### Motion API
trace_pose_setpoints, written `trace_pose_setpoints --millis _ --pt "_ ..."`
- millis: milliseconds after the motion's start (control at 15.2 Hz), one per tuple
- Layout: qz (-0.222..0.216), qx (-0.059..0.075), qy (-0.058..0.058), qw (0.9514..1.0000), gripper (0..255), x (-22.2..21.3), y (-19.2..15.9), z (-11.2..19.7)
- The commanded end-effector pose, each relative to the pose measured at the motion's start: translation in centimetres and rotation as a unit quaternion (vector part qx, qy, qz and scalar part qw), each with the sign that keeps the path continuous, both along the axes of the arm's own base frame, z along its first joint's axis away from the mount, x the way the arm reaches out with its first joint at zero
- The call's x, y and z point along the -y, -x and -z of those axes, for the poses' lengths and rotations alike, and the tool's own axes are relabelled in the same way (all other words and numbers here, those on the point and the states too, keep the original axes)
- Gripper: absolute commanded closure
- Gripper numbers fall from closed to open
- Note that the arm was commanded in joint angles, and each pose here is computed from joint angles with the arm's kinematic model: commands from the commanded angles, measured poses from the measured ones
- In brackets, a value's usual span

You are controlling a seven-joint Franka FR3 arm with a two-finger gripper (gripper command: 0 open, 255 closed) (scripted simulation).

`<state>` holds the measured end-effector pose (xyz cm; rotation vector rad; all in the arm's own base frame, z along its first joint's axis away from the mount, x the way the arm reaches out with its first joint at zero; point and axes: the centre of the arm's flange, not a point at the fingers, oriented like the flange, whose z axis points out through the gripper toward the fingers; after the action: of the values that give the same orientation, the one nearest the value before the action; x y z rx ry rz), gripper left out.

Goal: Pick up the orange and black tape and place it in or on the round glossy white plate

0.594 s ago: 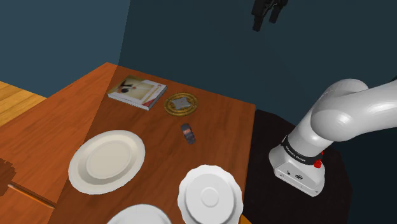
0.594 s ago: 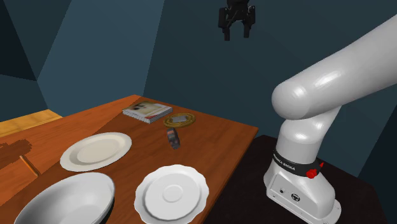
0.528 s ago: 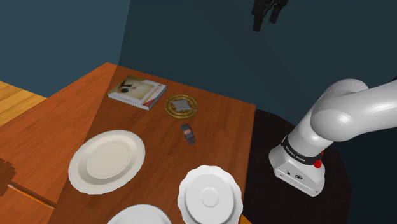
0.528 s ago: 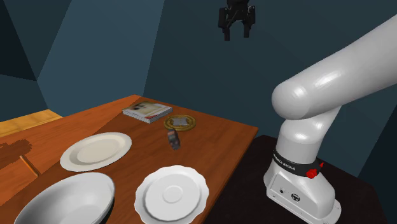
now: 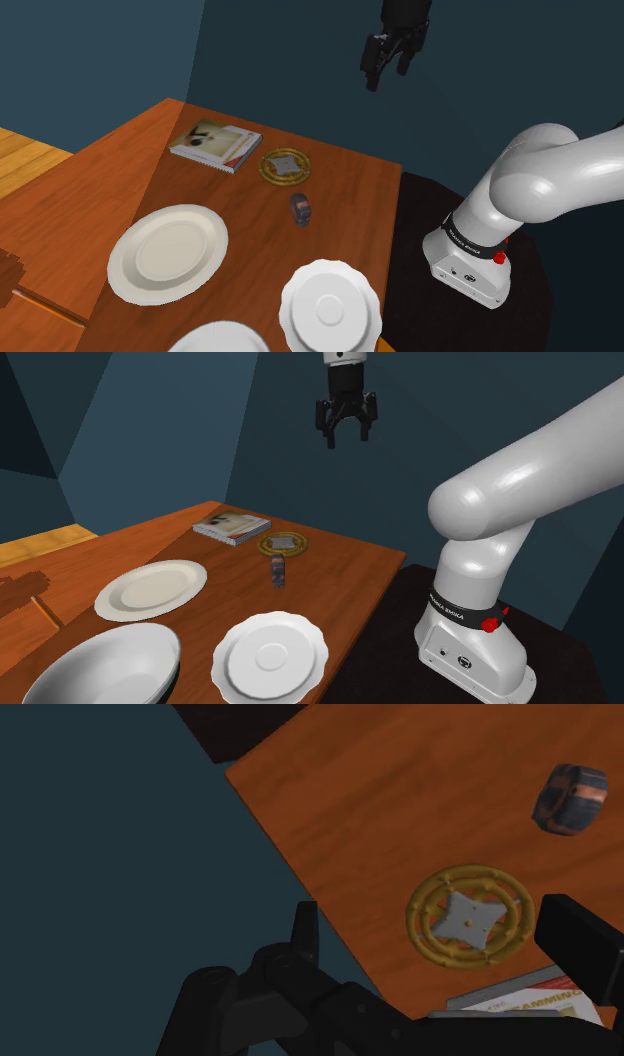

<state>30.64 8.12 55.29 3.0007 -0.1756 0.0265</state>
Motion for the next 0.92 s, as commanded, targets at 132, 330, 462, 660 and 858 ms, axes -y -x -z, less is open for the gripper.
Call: trace_pose_setpoints --millis 132,330,462,660,858 --pt "0.020 0.003 0.008 0.9998 0 -3.7 -0.5 3.7" --pt "0.033 0.004 0.014 0.9993 0 -6.5 -0.9 6.6" --pt "0.042 0.005 0.019 0.9989 0 -8.4 -1.3 8.6" --pt "0.056 0.007 0.025 0.9981 0 -11.2 -1.9 11.6" --pt "0.070 0.008 0.031 0.9970 0 -13.9 -2.6 14.6"
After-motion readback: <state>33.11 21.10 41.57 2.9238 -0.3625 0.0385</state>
